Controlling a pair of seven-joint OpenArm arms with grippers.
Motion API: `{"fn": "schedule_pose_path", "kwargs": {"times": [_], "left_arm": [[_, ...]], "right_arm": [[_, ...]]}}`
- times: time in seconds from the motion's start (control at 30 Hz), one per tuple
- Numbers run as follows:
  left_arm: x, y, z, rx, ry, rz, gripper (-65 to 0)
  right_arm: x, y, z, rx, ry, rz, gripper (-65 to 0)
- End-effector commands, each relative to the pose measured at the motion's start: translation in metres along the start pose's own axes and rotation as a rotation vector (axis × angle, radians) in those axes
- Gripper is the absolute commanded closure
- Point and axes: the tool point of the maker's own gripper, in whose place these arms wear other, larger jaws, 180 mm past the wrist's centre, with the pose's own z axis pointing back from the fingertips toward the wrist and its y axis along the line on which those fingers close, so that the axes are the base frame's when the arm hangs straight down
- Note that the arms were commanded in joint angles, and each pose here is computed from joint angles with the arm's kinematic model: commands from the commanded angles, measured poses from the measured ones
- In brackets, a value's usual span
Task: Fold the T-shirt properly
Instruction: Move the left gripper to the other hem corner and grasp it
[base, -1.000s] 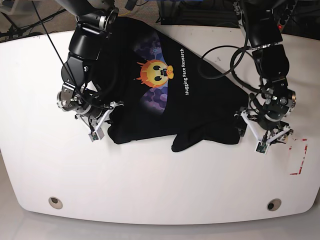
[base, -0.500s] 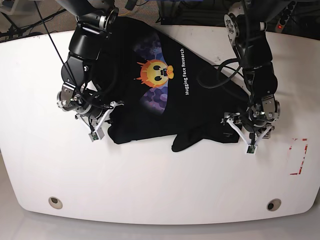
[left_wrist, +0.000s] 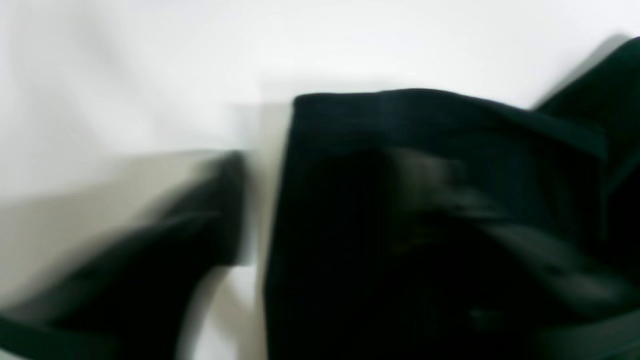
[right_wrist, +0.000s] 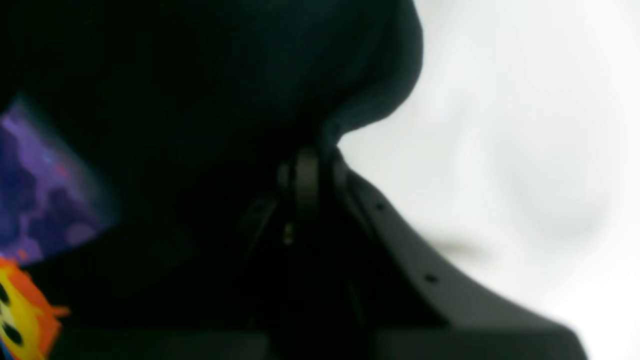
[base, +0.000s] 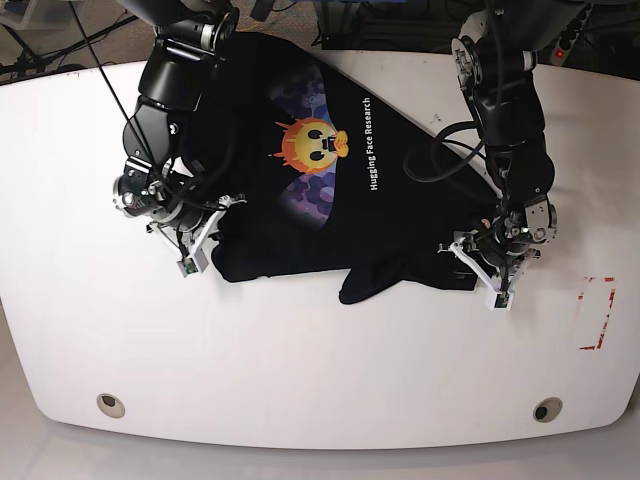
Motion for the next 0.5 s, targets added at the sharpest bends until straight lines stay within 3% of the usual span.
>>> {"fn": "schedule_pose_path", "kwargs": {"times": [0.0,0.07,0.1,0.27,0.47], "left_arm": [[0.01,0.002,0.001,0.003,-0.013,-0.01,-8.3],[0.01,0.003,0.002,0.006,-0.014,-0.012,-0.7],[0.011,0.003,0.003,0.008,-0.013,-0.014,0.0],[0.024,0.01,0.025,0.052,-0.061,-0.052,0.0],[0.053,0.018,0.066,0.129,-0.143,-0.125,0.0]], "right_arm": [[0.012,-0.01,0.01,-0.045,-0.009,0.033,0.0],[0.013,-0.011,0.01,-0.046,-0.013,0.035,0.0],[0.015,-0.011,0.011,-0.048,-0.015,0.036,0.0],[0.022,-0.015,0.014,-0.059,-0.028,0.045,0.0],[0.066,-0.034,0.045,-0.151,-0.098,0.114,0.0]]}}
